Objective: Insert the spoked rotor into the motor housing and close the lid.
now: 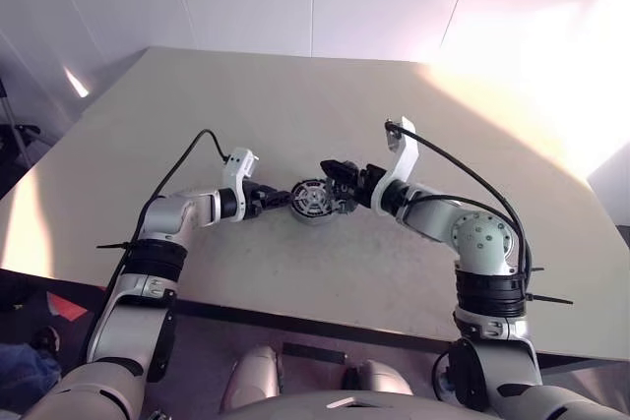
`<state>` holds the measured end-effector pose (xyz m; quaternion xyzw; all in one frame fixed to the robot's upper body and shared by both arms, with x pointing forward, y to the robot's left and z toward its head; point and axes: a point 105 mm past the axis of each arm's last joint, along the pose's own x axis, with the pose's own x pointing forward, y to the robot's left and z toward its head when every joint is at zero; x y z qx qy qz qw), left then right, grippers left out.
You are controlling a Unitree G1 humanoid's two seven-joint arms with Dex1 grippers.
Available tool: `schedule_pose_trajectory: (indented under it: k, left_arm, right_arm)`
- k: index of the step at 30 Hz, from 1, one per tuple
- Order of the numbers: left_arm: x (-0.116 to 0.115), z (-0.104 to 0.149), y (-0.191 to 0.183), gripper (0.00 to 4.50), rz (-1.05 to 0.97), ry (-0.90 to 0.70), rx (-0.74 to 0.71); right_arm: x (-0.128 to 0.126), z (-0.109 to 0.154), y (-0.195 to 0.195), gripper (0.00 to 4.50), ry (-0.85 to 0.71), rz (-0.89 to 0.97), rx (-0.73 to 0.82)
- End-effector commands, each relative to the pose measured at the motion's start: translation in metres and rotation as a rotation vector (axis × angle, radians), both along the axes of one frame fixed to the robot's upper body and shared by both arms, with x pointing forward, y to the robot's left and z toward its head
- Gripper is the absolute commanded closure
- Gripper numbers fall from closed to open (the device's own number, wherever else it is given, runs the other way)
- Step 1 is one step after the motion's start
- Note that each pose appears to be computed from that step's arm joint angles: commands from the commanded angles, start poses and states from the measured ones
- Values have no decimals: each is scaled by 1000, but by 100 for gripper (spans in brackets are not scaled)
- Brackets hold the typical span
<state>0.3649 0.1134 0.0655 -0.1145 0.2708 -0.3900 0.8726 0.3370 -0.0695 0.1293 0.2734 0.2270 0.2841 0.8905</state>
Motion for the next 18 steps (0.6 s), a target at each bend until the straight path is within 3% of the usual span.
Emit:
schedule_pose_trajectory:
  k: [1,18]
  left_arm:
    - [4,13,6,95,18,-51,-7]
    - [3,11,10,95,45,-49,-8]
  right_arm:
    - [-4,24,14,85,-93,59,-1]
    - [-7,32,36,85,-167,166,-58]
